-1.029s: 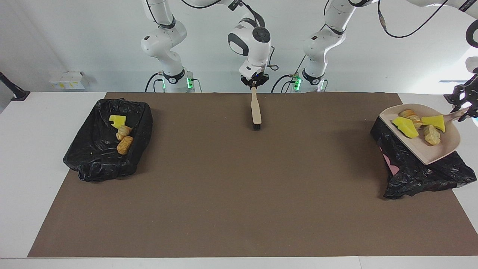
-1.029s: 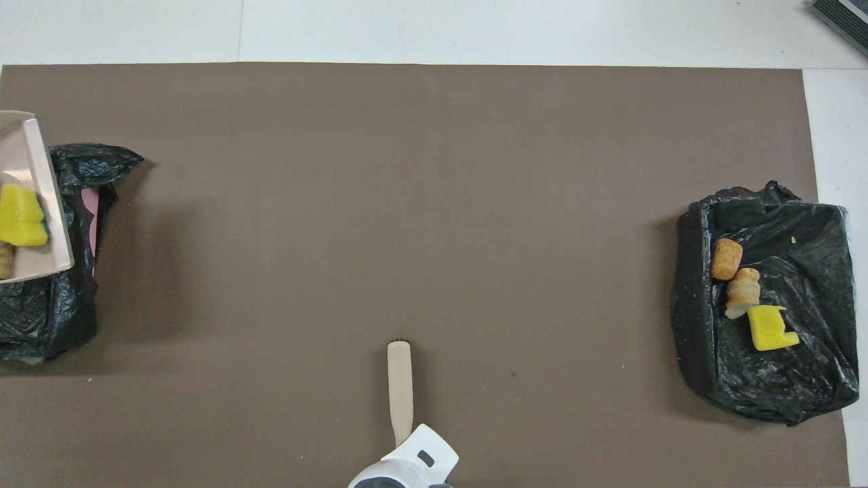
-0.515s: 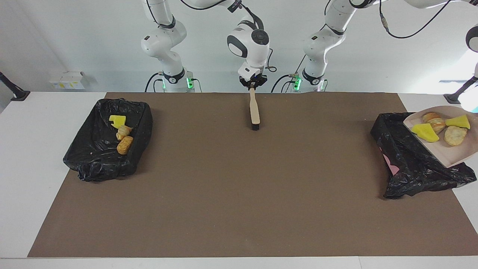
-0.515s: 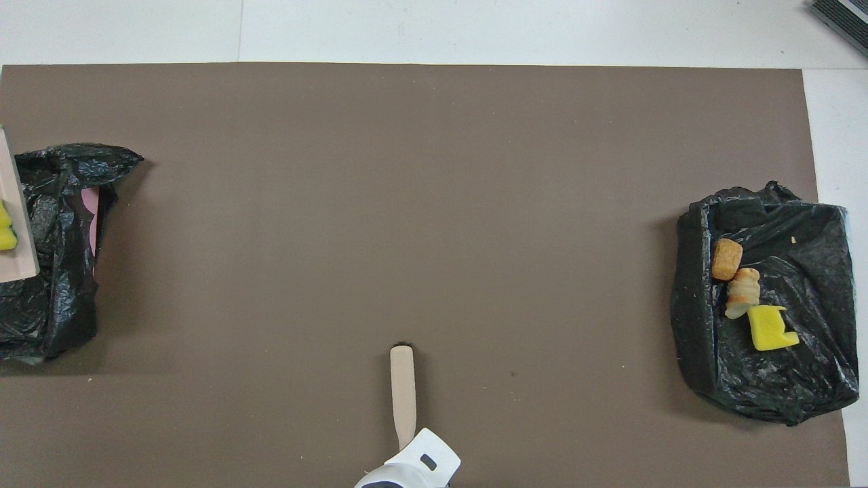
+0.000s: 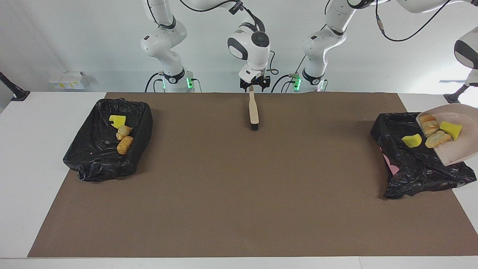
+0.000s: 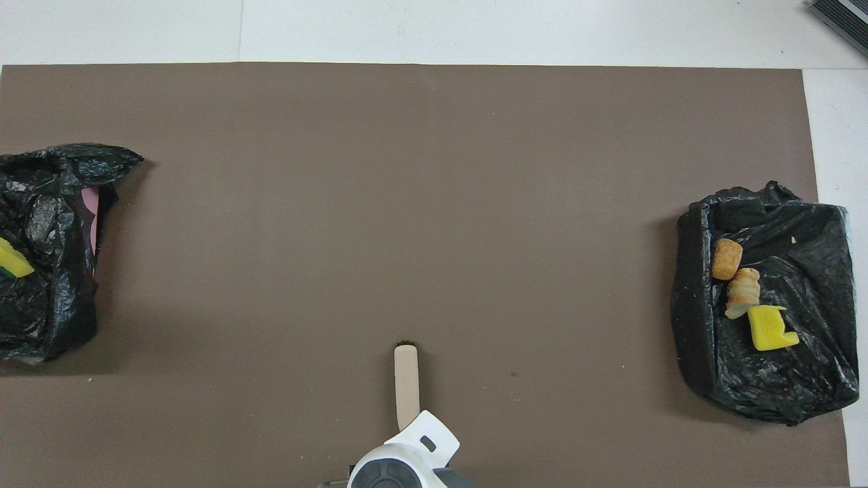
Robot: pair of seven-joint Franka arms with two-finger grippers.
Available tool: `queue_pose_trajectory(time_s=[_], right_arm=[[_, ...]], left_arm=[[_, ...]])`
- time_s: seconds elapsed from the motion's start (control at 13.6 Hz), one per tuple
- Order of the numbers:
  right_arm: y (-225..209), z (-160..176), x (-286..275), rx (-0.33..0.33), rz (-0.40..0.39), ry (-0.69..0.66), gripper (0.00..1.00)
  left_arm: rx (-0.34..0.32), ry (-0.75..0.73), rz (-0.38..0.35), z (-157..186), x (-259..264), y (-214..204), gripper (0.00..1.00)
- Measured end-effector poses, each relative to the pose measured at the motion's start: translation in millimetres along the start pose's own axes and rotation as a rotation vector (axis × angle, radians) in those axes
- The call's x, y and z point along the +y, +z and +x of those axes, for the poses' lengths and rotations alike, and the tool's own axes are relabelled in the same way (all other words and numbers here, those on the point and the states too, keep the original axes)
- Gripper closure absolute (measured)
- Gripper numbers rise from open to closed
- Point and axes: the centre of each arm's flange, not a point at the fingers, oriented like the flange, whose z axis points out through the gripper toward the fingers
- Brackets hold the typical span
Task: Sweep and dump trash in bin
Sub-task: 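Tip the dustpan over the black trash bag with the left gripper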
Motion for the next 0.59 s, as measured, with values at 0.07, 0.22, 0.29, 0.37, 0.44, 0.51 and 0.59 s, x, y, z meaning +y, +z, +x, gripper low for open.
queue_pose_trajectory(time_s=[0.07,0.22,0.29,0.37,0.44,0.51,0.59], right_arm=[[-12,12,3,0.013,0.022,0.016,0.05],[-45,38,22,0.034,0.056,0.055,0.03],[-63,47,37,0.034,0.06,0.06,0.03],[-79,53,53,0.03,0.057,0.052,0.0],[-96,57,69,0.025,0.052,0.037,0.0],[-112,60,85,0.022,0.047,0.021,0.0],[-126,66,100,0.029,0.044,0.006,0.0]], left_arm=[[-0.026,0.021,-0.001,6,0,-3,0.69],[-0.091,0.045,-0.002,10,1,-13,0.69],[-0.127,0.056,-0.003,8,2,-17,0.69],[-0.166,0.067,-0.007,5,3,-19,0.69],[-0.206,0.077,-0.01,3,4,-21,0.69],[-0.249,0.082,-0.008,2,3,-24,0.69],[-0.29,0.072,-0.003,3,0,-29,0.69]])
